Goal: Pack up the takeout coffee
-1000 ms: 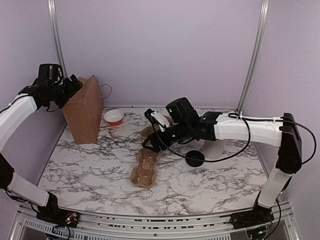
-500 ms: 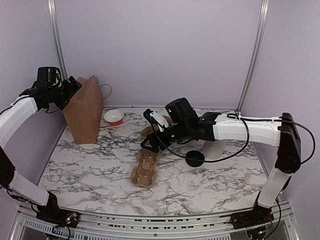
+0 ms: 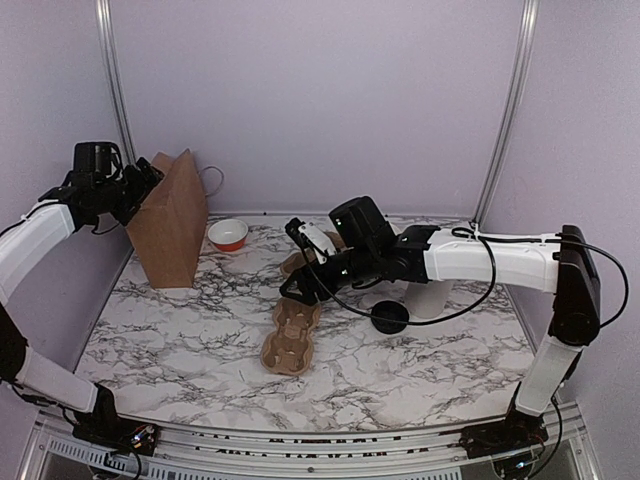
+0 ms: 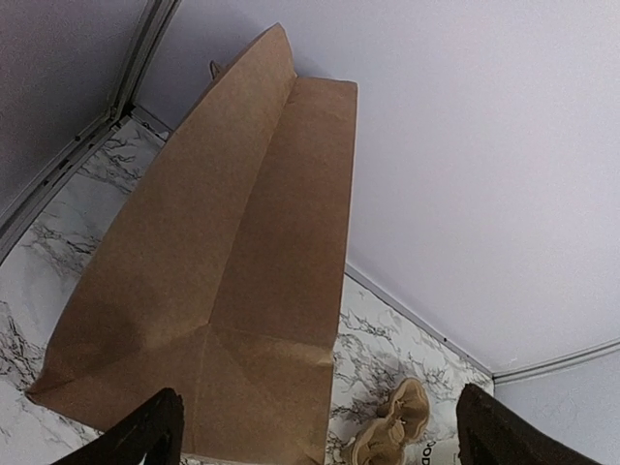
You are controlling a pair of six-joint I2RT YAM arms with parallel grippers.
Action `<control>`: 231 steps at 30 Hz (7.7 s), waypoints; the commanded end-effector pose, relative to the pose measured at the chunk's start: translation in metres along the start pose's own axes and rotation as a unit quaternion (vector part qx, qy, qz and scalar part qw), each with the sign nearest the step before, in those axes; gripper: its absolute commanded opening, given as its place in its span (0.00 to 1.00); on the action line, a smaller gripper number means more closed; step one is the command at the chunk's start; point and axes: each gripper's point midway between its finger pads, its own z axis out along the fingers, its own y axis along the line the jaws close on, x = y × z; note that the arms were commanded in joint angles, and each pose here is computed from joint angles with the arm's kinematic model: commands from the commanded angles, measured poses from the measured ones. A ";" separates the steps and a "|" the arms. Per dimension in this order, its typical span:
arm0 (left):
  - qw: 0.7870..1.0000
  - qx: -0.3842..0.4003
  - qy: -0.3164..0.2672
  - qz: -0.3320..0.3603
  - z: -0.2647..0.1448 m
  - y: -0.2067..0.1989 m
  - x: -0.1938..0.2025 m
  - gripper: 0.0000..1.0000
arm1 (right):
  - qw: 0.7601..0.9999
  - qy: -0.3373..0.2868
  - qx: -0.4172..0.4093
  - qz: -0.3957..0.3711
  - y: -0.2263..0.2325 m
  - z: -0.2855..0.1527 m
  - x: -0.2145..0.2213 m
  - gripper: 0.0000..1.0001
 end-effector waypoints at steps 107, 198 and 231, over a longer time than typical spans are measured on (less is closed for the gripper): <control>0.932 -0.204 0.097 0.282 -0.078 0.056 -0.004 0.07 | 0.997 0.017 0.060 -0.049 -0.021 -0.004 -0.001 0.70; 0.899 0.034 0.106 0.423 -0.120 -0.064 0.061 0.00 | 0.970 0.161 0.014 -0.184 0.009 0.059 0.067 0.24; 0.886 0.041 0.139 0.440 -0.110 -0.069 0.082 0.00 | 0.989 -0.098 0.077 -0.085 0.015 -0.136 -0.080 0.27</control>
